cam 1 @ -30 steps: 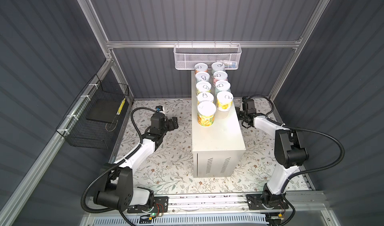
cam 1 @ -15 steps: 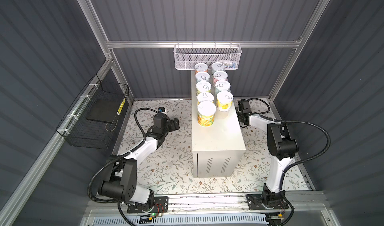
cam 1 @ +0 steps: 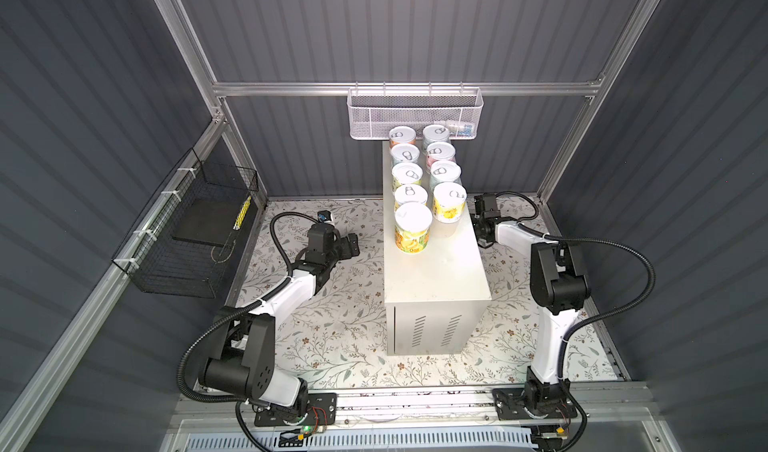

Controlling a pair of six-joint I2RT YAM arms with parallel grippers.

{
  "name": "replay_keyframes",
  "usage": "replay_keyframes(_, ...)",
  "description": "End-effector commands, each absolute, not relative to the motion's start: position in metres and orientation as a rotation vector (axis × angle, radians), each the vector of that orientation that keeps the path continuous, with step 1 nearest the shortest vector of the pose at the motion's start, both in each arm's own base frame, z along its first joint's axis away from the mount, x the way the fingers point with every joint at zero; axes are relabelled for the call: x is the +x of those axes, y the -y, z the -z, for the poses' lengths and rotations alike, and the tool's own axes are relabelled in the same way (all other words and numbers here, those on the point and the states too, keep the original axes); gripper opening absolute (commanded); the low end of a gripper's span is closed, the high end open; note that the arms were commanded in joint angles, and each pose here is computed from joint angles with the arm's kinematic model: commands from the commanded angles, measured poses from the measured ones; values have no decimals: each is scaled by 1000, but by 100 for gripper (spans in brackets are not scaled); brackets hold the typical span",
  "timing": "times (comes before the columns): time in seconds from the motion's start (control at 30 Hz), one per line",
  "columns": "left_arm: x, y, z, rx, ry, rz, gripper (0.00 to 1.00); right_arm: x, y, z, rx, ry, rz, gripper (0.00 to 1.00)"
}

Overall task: Place and organize the canned foods onto the counter
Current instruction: 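Lift the dark-blue can with the right gripper up beside the cabinet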

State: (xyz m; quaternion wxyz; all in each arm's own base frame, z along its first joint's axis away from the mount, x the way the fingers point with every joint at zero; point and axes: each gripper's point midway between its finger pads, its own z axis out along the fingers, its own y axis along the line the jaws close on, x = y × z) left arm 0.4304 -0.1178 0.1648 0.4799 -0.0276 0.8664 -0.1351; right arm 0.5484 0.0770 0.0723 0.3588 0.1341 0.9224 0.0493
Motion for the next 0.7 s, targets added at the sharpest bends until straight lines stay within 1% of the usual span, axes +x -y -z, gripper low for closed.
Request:
replay_keyframes(0.0,435,115,-166,-59,-2120,310,95,546,-76,-66,350,-2416,-82,97)
replay_keyframes(0.1,434,115,-164,-58,-2127,314,95,547,-77,-66,341,-2420,-80,94)
replay_keyframes(0.17,434,116,-165,-60,-2128,316,95,547,-78,-65,333,-2425,-80,87)
replay_keyframes(0.23,434,116,-166,-60,-2127,317,95,548,-79,-65,327,-2427,-86,85)
replay_keyframes(0.33,434,116,-170,-61,-2121,317,95,548,-81,-65,316,-2429,-97,77)
replay_keyframes(0.37,434,115,-171,-64,-2117,314,95,547,-82,-65,308,-2432,-101,68)
replay_keyframes(0.43,434,114,-176,-57,-2112,308,95,547,-84,-65,290,-2435,-114,47)
replay_keyframes(0.47,435,114,-178,-54,-2112,303,95,546,-84,-65,284,-2434,-118,35)
replay_keyframes(0.53,434,114,-184,-45,-2108,296,95,545,-85,-66,270,-2432,-120,5)
replay_keyframes(0.57,434,113,-186,-43,-2104,290,95,545,-85,-66,263,-2432,-115,0)
replay_keyframes(0.67,433,112,-192,-39,-2097,289,95,541,-83,-69,248,-2424,-113,0)
